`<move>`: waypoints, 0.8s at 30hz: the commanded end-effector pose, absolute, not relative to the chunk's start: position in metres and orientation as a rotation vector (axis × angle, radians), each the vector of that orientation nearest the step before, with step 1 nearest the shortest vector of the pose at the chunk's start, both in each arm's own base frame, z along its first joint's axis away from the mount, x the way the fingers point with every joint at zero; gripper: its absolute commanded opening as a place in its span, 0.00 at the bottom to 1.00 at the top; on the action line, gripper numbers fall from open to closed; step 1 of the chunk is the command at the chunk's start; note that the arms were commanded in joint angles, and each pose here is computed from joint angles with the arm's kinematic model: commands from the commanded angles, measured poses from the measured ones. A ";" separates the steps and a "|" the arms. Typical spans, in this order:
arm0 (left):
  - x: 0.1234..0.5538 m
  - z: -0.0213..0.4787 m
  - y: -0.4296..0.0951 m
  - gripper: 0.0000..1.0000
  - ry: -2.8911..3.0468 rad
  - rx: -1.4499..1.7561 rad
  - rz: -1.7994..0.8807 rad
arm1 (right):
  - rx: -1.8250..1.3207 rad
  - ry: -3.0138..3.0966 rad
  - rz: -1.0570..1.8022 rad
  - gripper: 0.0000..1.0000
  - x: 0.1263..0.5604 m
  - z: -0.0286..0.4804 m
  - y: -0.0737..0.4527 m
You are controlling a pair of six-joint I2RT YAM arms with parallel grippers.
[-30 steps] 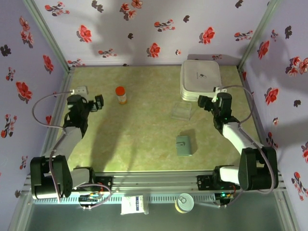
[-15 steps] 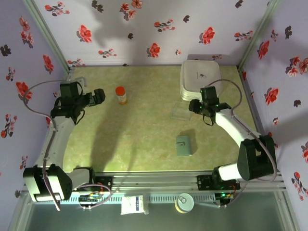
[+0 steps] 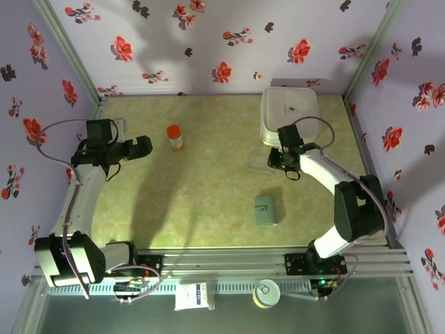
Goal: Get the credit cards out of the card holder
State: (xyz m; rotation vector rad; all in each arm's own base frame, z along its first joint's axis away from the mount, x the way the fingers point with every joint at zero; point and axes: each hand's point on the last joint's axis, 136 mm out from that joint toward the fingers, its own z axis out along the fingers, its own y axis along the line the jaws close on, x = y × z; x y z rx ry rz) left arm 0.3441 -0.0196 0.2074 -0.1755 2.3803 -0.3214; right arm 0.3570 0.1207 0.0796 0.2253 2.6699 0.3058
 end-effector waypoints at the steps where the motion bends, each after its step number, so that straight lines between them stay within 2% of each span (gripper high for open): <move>1: 0.340 0.205 -0.014 1.00 2.388 -0.189 -0.341 | 0.251 2.667 0.265 0.27 0.367 0.078 0.119; 24: 0.339 0.202 -0.010 1.00 2.381 -0.207 -0.365 | 0.203 2.706 0.189 0.11 0.379 0.057 0.118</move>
